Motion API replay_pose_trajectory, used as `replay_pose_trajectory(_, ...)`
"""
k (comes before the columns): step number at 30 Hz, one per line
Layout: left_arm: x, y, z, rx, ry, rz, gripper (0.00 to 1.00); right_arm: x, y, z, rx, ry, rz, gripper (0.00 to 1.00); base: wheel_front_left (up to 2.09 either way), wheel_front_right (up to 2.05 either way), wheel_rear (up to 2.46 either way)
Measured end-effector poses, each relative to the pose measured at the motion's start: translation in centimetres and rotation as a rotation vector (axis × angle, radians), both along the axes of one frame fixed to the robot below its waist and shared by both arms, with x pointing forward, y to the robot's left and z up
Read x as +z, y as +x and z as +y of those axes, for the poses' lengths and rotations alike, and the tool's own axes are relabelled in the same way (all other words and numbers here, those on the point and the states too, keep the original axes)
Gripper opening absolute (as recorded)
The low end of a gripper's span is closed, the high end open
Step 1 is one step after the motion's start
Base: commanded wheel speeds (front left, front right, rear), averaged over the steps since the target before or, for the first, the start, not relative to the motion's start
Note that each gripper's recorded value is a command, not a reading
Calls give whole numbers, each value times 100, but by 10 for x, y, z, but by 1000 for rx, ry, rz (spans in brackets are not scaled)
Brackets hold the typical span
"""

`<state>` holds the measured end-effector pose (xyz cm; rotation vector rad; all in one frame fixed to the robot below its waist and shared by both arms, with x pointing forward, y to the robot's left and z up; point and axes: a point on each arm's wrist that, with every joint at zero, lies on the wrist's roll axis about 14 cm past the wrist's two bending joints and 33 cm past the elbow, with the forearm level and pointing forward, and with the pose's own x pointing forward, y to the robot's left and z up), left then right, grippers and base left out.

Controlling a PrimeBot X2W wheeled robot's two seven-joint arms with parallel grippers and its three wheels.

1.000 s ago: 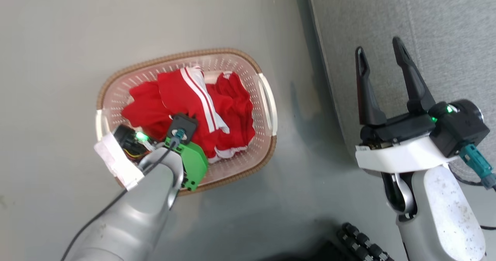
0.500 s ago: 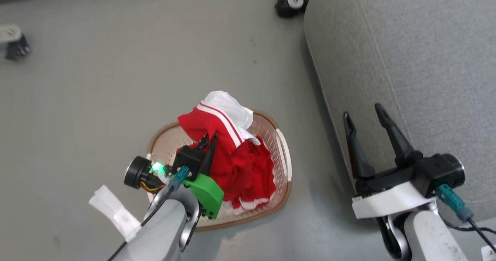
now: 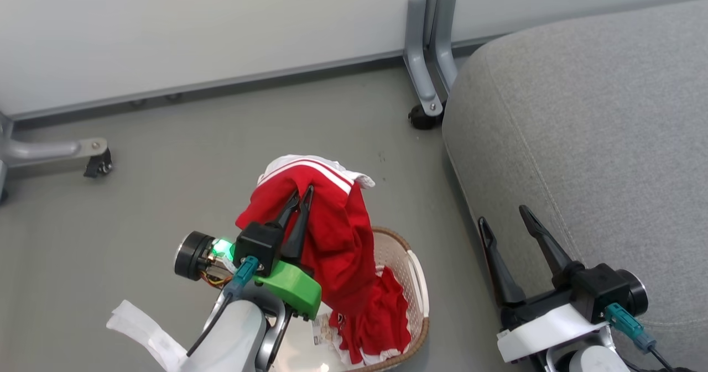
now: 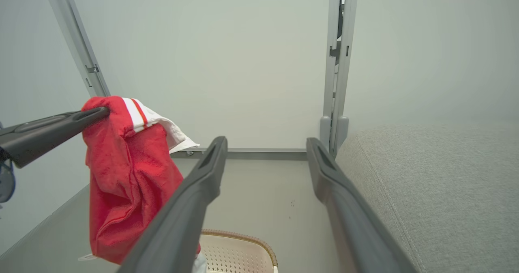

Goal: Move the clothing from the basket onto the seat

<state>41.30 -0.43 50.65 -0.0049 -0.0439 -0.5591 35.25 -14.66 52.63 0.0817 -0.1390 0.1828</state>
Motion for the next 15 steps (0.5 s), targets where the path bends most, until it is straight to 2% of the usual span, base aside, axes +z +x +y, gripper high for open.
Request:
replay_pose_trajectory(6, 33, -12, -7, -32, -46, -77, 0, 10, -11, 7, 28, -4, -35, 100, 0, 0, 0)
replay_pose_trajectory(15, 54, -23, -23, -92, -101, -114, 0, 13, -16, 36, 116, 13, -40, 100, 0, 0, 0)
